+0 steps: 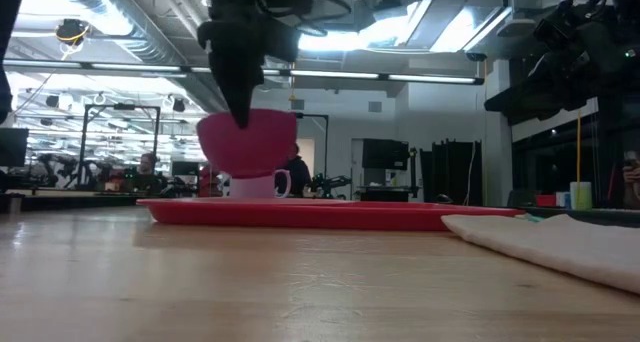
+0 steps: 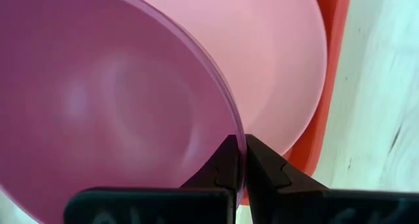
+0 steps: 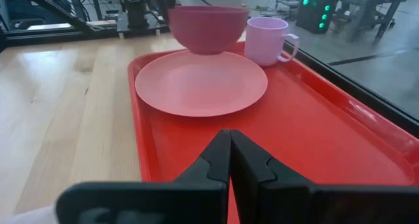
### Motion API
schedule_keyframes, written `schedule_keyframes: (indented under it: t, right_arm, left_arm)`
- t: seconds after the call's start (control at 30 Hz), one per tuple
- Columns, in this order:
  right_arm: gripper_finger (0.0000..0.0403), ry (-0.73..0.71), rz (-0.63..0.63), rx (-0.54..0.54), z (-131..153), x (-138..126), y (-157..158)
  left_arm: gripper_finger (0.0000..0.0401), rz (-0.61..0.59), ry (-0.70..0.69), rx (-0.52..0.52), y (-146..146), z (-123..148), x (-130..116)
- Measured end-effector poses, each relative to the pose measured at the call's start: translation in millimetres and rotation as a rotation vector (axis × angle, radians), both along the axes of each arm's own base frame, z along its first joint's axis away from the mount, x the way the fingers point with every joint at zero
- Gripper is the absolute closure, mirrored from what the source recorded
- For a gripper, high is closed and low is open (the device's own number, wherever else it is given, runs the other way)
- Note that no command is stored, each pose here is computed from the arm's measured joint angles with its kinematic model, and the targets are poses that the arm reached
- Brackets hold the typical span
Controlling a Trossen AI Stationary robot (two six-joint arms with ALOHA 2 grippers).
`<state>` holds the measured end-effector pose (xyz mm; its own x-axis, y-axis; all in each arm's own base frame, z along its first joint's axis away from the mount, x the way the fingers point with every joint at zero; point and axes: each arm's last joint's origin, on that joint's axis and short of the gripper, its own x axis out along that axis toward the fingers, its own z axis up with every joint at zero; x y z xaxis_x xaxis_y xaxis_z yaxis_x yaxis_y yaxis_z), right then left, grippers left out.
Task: Set up tray
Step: Put the pink bowl on the pink plate on the red tray
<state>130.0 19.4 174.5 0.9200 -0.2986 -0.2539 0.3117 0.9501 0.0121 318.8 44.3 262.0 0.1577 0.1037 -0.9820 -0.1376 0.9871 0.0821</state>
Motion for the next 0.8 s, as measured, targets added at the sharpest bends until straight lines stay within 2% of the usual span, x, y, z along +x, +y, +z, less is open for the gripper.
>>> schedule_keyframes:
  t: [0.23,0.37,0.8]
  right_arm:
    - [0.0394,0.001,0.000,-0.002,0,0,0]
    - [0.0394,0.002,0.001,-0.002,0,0,0]
    - [0.0393,0.000,0.001,-0.002,0,0,0]
  left_arm:
    - [0.0398,-0.031,0.074,0.003,-4,-16,15]
    - [0.0398,-0.046,0.098,0.040,-9,-23,19]
    - [0.0398,-0.107,0.102,0.051,-17,-40,32]
